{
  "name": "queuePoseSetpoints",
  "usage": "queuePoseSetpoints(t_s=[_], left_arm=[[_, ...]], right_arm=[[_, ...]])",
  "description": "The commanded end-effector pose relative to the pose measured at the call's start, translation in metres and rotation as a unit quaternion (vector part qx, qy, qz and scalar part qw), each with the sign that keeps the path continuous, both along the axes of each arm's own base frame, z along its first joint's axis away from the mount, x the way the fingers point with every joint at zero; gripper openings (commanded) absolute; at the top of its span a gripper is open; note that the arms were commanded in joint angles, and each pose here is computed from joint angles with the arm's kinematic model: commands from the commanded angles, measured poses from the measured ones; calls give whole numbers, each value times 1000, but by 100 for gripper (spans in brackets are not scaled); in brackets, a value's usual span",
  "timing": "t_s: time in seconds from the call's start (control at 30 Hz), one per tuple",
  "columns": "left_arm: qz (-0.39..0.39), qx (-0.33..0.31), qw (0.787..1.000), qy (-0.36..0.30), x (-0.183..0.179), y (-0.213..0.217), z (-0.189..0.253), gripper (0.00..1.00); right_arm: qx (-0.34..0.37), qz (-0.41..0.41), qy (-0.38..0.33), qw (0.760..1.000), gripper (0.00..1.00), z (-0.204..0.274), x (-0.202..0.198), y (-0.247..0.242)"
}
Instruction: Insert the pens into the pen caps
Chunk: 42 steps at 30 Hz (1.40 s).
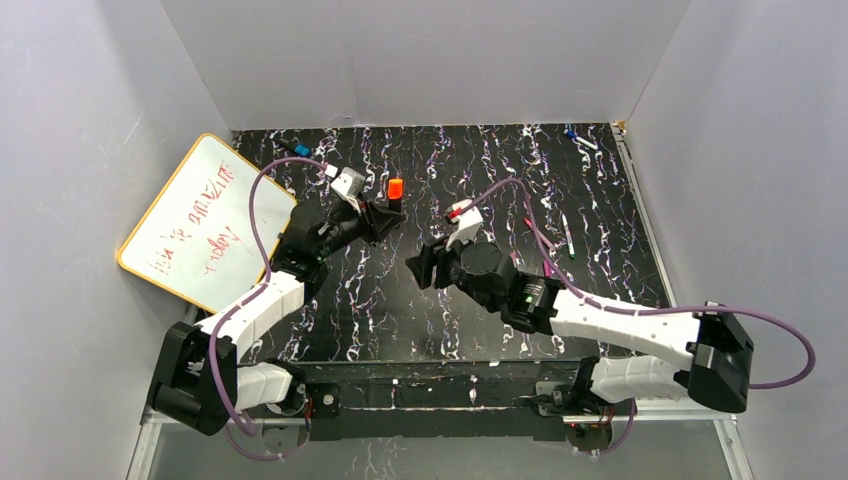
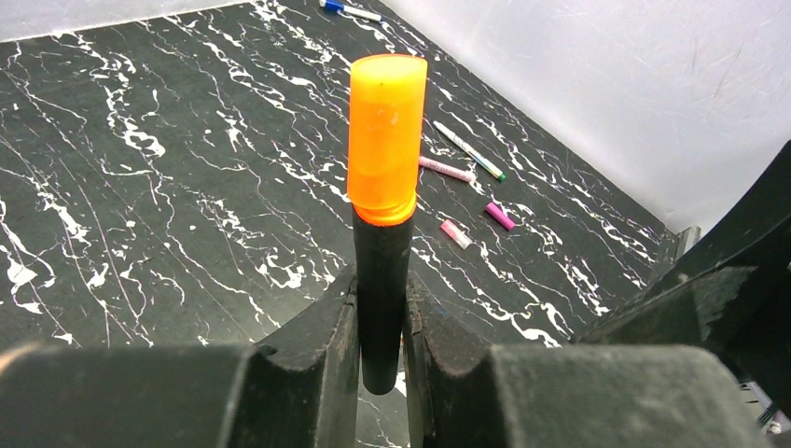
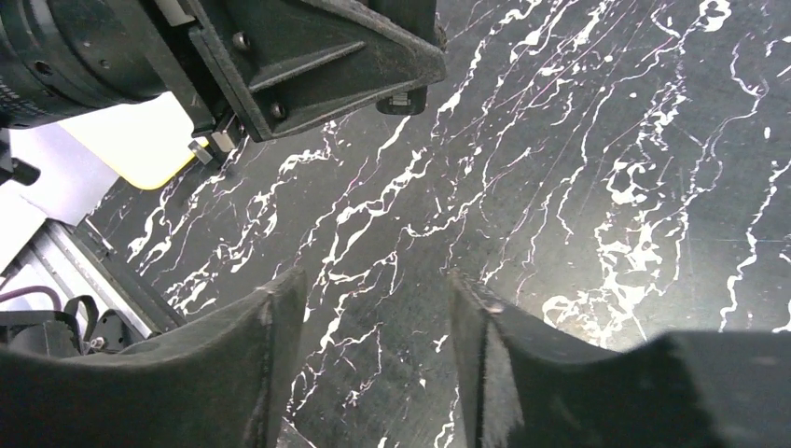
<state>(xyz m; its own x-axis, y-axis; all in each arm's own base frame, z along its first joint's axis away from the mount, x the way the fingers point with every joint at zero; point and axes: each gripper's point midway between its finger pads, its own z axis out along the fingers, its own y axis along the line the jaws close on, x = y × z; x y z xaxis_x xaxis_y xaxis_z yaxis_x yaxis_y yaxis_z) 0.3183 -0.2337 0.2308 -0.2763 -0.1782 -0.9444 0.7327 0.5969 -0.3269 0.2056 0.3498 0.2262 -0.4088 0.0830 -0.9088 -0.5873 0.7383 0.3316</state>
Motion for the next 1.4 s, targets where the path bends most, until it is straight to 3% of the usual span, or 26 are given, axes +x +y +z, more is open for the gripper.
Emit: queuePoseSetpoints(t_s=[0.0, 0.07, 0.2, 0.3, 0.4, 0.53, 0.67, 0.87, 1.1, 1.37], left_arm=[[-16, -11, 999, -38, 2, -6, 21, 0], [-20, -11, 999, -41, 3, -7, 24, 0], [-25, -10, 998, -47, 3, -8, 28, 0], [-33, -7, 998, -51, 1, -9, 29, 0], [-43, -10, 998, -55, -4, -10, 30, 0], [-72, -29, 994, -76, -18, -13, 37, 0], [-120, -41, 989, -75, -34, -21, 38, 0], [-167, -45, 983, -65, -47, -27, 37, 0], [-185, -46, 980, -50, -50, -30, 32, 0], [-186, -51, 980, -46, -46, -32, 33, 0]], right_arm=[[32, -16, -34, 999, 69, 24, 2, -14], [27, -21, -40, 999, 73, 22, 2, -22], [25, -56, -53, 997, 91, 18, 6, -45], [35, -40, -100, 994, 99, 30, 1, -56], [46, -9, -135, 990, 99, 44, 1, -60], [102, 87, -131, 982, 99, 56, 11, -63], [147, 202, -117, 961, 95, 78, 25, -68], [144, 316, -155, 925, 87, 130, 40, -42], [175, 366, -173, 898, 80, 170, 46, -25], [158, 360, -174, 903, 79, 166, 44, 3]])
